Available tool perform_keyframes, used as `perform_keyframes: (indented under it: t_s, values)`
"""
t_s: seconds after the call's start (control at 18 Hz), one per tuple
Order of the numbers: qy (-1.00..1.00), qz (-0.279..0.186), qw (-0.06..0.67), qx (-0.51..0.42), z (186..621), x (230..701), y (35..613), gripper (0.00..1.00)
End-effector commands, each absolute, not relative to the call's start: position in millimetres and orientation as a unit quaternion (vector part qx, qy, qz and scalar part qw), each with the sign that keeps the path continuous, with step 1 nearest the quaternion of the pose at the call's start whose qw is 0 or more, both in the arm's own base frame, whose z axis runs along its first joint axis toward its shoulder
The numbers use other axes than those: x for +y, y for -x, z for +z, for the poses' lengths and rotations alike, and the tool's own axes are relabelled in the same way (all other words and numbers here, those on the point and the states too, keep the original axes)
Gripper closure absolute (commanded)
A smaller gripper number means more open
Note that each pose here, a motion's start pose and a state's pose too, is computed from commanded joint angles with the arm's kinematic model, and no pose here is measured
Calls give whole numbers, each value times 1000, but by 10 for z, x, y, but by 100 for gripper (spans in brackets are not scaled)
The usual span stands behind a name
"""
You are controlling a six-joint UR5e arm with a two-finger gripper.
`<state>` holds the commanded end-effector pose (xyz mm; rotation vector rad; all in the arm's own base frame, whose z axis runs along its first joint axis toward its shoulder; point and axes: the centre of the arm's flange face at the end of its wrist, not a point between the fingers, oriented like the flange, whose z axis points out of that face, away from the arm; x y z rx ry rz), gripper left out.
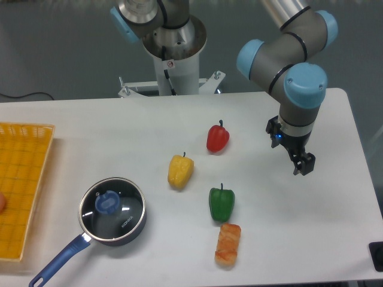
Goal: Open the lid
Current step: 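Move the gripper from beside the red pepper toward the table center, then swing the gripper over to the saucepan's glass lid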
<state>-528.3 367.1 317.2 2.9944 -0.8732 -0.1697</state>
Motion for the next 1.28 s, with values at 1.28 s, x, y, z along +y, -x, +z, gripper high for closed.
perform_keyframes:
  t_s: [1.28]
  values:
    - [-977,-62,-3,-204,3616,4253,3963,0]
